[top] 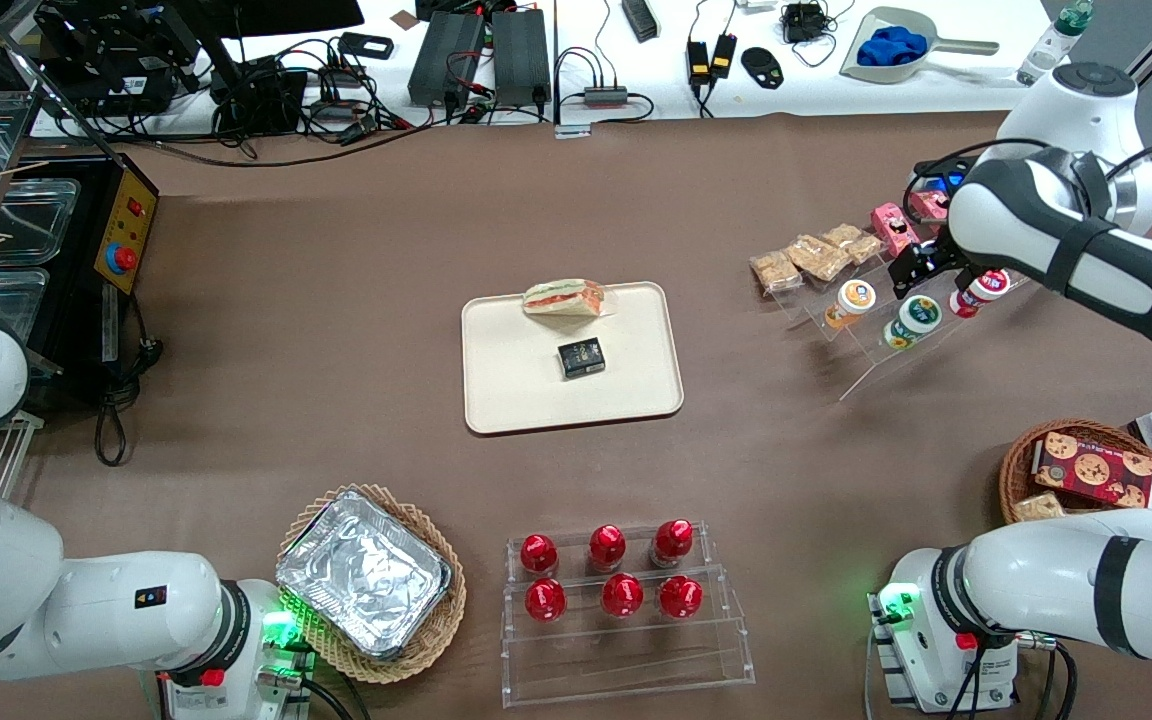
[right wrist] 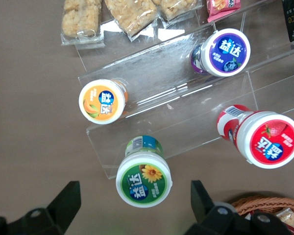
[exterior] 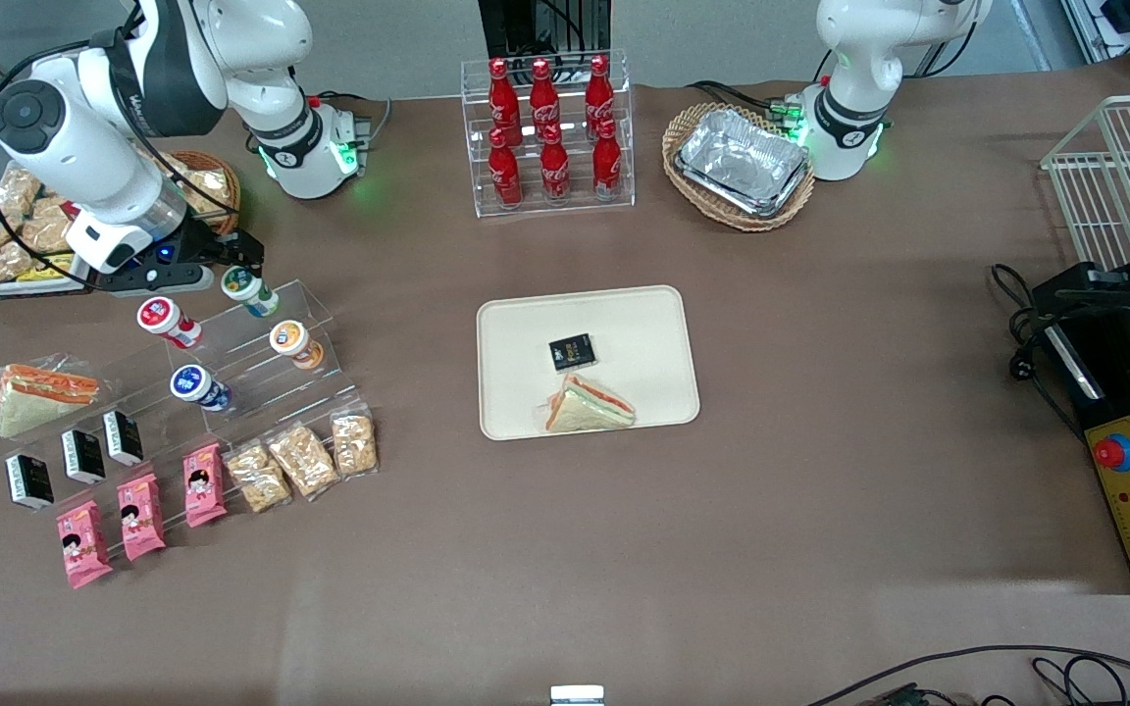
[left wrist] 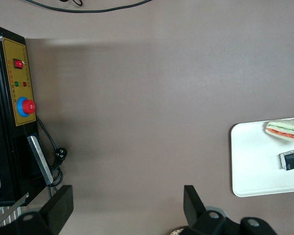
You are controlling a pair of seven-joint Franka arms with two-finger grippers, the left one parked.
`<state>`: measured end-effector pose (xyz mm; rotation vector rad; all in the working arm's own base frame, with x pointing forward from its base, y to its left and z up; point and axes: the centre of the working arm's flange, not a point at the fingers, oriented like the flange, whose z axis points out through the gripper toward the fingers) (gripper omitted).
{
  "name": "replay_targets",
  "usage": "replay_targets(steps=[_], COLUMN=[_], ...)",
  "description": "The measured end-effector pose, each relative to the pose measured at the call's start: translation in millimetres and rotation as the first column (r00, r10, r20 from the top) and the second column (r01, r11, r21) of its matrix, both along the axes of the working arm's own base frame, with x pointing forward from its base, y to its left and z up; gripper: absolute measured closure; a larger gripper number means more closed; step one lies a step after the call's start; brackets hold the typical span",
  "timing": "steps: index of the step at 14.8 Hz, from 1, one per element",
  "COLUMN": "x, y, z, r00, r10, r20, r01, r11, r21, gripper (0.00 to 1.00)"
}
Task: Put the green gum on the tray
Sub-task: 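Lower the open right gripper around the green gum tub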
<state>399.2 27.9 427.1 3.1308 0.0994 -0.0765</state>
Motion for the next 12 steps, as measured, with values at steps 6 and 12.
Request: replay_targets(steps=[6, 12], x=[-13.8, -19.4], y=[-0.7, -0.9], z=[-7.2, -28.2], r00=[0.999, 0.996], r10=[0.002, 0.013], r20=[0.045, 0.086], r01=[-0.002, -0.013], r11=[1.0, 1.0], r21=[0.003, 0.006], gripper=[0.0, 0.0])
